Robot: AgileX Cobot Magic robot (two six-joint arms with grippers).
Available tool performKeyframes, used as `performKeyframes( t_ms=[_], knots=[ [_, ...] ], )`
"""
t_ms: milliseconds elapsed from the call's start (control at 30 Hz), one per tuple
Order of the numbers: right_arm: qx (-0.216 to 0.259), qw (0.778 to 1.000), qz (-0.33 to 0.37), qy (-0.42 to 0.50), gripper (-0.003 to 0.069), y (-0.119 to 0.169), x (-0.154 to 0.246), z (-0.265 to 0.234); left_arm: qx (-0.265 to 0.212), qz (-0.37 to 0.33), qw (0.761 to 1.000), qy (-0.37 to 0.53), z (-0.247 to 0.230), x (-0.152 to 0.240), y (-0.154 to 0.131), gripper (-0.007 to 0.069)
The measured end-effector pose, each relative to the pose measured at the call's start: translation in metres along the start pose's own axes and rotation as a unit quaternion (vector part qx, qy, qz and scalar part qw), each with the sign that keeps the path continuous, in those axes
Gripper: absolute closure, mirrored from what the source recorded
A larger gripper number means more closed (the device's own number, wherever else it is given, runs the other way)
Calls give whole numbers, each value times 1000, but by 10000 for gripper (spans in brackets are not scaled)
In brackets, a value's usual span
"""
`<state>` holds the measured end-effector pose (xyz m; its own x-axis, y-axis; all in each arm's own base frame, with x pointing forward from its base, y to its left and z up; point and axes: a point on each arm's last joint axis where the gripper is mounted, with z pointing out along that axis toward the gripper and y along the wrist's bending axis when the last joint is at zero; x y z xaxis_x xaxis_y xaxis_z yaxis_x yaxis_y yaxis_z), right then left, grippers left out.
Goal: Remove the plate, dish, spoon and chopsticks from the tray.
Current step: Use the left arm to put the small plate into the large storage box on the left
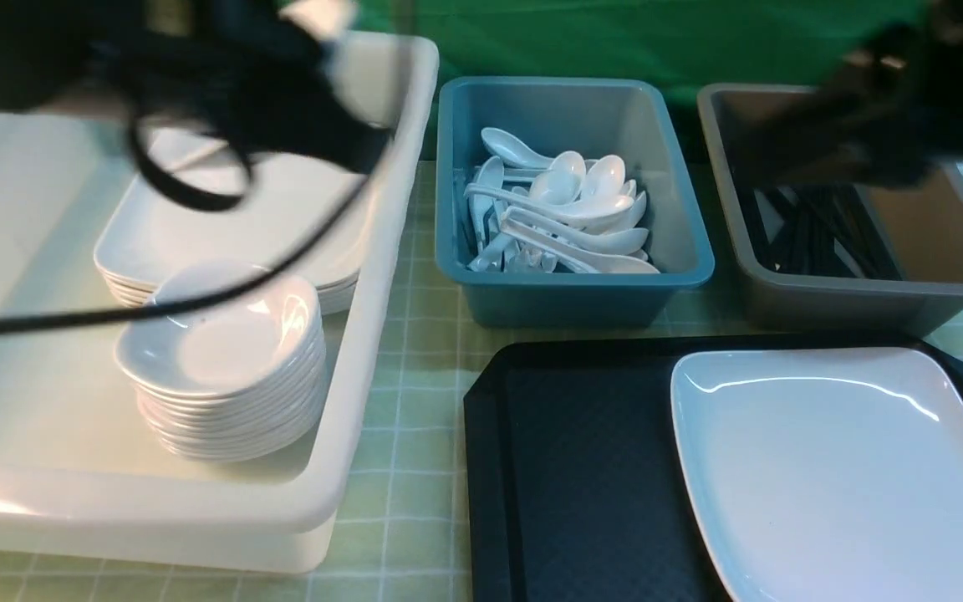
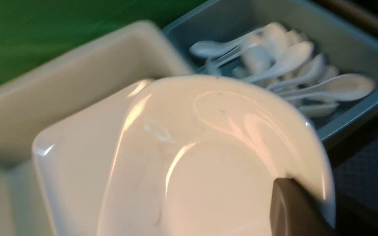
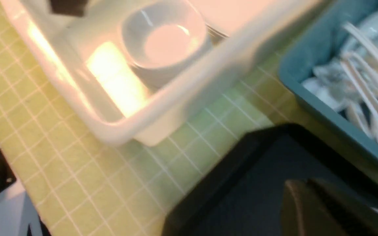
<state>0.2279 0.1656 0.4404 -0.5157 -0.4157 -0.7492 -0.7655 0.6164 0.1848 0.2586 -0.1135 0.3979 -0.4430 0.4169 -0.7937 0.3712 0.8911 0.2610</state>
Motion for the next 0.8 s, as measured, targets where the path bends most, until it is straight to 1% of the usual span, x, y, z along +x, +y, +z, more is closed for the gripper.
performKeyframes(
  t_ms=[100, 133, 200, 267, 467, 600, 667, 733, 800],
  knots=[
    [-27, 999, -37, 20, 652, 16, -19, 35, -11, -43, 998, 53, 18, 31, 16, 617],
    [-27, 999, -41, 17, 652, 18, -20, 34, -13, -44, 997, 56, 20, 33, 17, 617],
    [-39, 997, -48, 34, 652, 25, -30, 60, -9, -66, 995, 76, 34, 55, 19, 617],
    [-46, 997, -54, 39, 652, 28, -35, 73, 1, -74, 994, 77, 42, 66, 15, 617],
    [-51, 997, -48, 35, 652, 32, -44, 92, 30, -78, 993, 89, 64, 81, 4, 615],
    [-48, 997, -48, 24, 651, 32, -47, 91, 37, -69, 992, 100, 78, 86, 1, 580],
    [-48, 997, -49, 23, 651, 32, -47, 91, 40, -70, 991, 107, 84, 88, -1, 519],
    [-47, 997, -49, 23, 651, 32, -47, 91, 47, -85, 989, 110, 86, 89, -3, 421],
    [-41, 998, -50, 25, 651, 30, -47, 91, 54, -102, 988, 105, 85, 83, -4, 348]
  ],
)
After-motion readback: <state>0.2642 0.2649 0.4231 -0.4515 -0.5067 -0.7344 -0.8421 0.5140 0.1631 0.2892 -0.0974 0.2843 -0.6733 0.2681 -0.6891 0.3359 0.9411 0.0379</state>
